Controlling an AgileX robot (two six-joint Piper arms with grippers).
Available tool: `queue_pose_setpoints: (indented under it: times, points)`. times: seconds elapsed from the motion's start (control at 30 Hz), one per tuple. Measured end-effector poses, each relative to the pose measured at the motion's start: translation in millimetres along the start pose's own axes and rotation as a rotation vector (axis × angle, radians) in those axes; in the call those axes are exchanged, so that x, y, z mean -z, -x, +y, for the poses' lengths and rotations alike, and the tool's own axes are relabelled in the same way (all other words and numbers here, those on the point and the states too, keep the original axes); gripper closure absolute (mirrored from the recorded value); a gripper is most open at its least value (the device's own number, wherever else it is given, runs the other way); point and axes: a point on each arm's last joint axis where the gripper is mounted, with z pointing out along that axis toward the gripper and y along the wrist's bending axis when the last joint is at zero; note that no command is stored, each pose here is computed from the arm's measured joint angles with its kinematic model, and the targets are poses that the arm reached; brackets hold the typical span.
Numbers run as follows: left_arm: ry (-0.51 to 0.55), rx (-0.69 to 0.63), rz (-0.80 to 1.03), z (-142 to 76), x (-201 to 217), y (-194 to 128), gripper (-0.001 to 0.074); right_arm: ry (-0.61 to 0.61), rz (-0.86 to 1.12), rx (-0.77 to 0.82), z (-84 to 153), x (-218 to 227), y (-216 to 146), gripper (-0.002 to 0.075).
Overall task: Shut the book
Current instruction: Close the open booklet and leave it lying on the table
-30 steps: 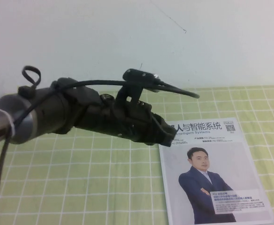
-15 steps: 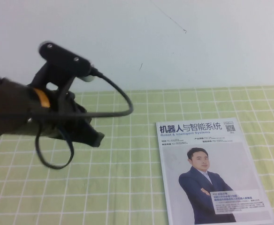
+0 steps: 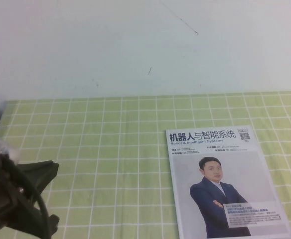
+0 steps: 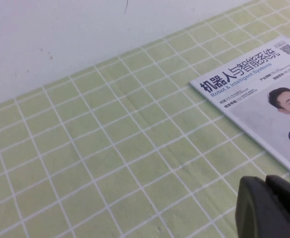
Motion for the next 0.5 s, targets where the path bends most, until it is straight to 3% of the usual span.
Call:
queue_pose_setpoints:
  times: [0.5]
  points:
    - [0.019, -0.063, -0.127, 1, 32, 2, 0.0738, 0.004, -0.008, -0.004, 1, -3, -3, 0.0729]
